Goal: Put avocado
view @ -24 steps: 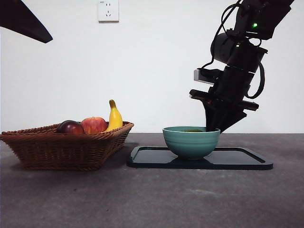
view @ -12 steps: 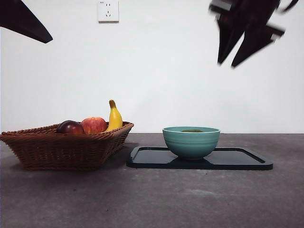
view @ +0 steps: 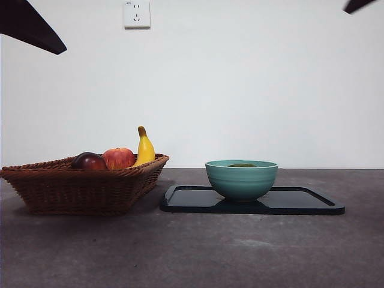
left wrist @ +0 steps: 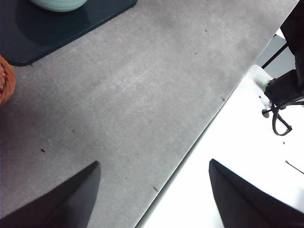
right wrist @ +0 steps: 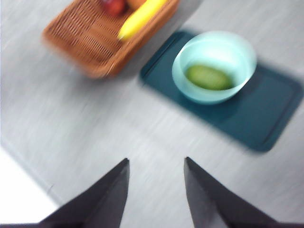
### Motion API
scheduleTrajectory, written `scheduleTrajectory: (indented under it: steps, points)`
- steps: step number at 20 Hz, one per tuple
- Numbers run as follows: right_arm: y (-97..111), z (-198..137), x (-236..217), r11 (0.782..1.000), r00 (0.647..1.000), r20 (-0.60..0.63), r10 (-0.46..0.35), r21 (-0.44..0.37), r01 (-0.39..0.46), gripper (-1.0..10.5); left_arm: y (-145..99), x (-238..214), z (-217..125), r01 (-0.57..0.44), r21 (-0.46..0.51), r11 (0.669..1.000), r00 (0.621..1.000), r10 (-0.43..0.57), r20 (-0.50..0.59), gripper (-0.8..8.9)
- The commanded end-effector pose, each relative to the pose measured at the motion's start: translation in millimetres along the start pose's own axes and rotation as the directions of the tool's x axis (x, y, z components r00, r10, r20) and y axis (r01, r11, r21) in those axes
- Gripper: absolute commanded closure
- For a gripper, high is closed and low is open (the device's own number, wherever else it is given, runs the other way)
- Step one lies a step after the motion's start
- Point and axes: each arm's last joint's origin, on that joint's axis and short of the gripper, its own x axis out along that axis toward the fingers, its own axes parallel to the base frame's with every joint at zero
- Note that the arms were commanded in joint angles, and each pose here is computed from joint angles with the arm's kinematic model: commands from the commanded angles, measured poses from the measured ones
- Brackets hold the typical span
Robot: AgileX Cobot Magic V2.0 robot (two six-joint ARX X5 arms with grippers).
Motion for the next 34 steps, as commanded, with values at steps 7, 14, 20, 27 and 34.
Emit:
scheduleTrajectory:
  steps: [7,14,20,27,34]
  points:
    - [7,-39,1,0.995,0.995,-0.003,0.097,0.004,-0.097,7.6,-2,-1,3,0.011,0.03,0.999,1.0,-0.011,0.01,4.43]
    - [7,-39,1,0.995,0.995,-0.004,0.096,0.003,-0.096,7.6,-2,-1,3,0.011,0.03,0.999,1.0,-0.011,0.01,4.76]
    - [7,-38,1,0.996,0.996,0.003,0.094,-0.001,-0.094,9.4,-2,-1,3,0.011,0.031,0.999,1.0,-0.011,0.01,8.05]
    - [7,-35,1,0.995,0.995,0.029,0.097,-0.009,-0.097,9.4,-2,-1,3,0.011,0.031,0.999,1.0,-0.011,0.01,8.05]
    - [7,-35,1,0.995,0.995,0.029,0.097,-0.009,-0.097,9.4,-3,-2,3,0.011,0.034,0.999,1.0,-0.012,0.016,8.05]
